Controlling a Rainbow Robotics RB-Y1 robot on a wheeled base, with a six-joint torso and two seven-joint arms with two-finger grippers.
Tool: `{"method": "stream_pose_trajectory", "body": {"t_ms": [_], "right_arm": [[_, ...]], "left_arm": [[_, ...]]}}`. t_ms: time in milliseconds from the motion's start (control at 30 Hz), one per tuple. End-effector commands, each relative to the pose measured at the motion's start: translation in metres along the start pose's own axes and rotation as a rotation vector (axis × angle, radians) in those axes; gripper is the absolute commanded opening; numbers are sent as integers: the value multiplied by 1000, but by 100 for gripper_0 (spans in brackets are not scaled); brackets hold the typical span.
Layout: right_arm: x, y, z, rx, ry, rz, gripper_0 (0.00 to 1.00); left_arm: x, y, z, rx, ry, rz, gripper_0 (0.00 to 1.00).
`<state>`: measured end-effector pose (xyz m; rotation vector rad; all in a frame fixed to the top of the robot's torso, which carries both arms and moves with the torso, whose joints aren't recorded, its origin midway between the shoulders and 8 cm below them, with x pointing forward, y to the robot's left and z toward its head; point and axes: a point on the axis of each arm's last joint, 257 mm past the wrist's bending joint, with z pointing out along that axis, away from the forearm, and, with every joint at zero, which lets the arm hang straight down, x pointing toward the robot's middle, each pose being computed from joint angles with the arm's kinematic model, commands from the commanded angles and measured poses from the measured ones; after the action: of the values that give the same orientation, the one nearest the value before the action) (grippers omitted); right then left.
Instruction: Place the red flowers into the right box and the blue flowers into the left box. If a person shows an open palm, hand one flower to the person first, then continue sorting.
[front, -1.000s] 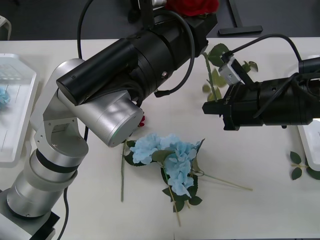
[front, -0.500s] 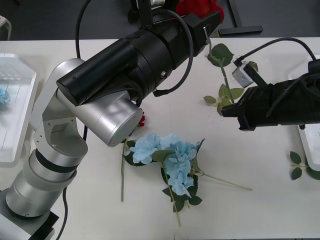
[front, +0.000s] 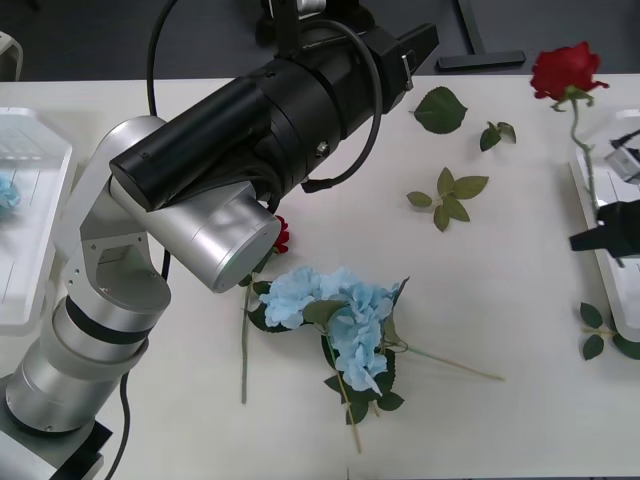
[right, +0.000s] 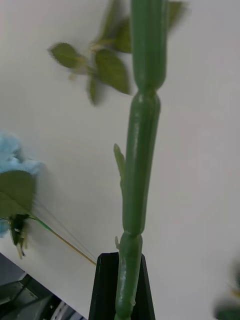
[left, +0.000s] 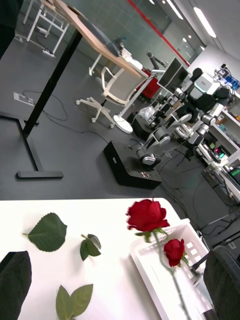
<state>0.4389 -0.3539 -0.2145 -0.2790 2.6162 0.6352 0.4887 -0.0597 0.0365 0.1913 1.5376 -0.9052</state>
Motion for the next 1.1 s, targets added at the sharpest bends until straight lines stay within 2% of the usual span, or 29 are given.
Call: {"method": "stream_pose_trajectory", "body": {"t_ms": [33, 167, 233, 367, 700, 933, 1100], "right_arm": [[-3, -60, -68, 142, 13, 82, 0], [18, -94, -93, 194, 48, 171, 0], [32, -111, -103, 225, 71, 214, 0], [50, -142, -114, 311, 99, 255, 0], [44, -191, -81, 479, 33, 207, 0], [41, -225, -74, 618, 5, 126, 0], [46, -235, -75, 645, 8, 120, 0]], "left_arm": [[-24, -8, -11, 29, 58, -125, 100], [-4, 12, -38, -19, 244, -179, 100], [22, 25, -64, -60, 376, -162, 100], [68, 49, -110, -127, 529, -135, 100], [132, 151, -195, -324, 783, 170, 100], [152, 207, -216, -405, 896, 281, 100], [167, 235, -213, -416, 939, 319, 100]]}}
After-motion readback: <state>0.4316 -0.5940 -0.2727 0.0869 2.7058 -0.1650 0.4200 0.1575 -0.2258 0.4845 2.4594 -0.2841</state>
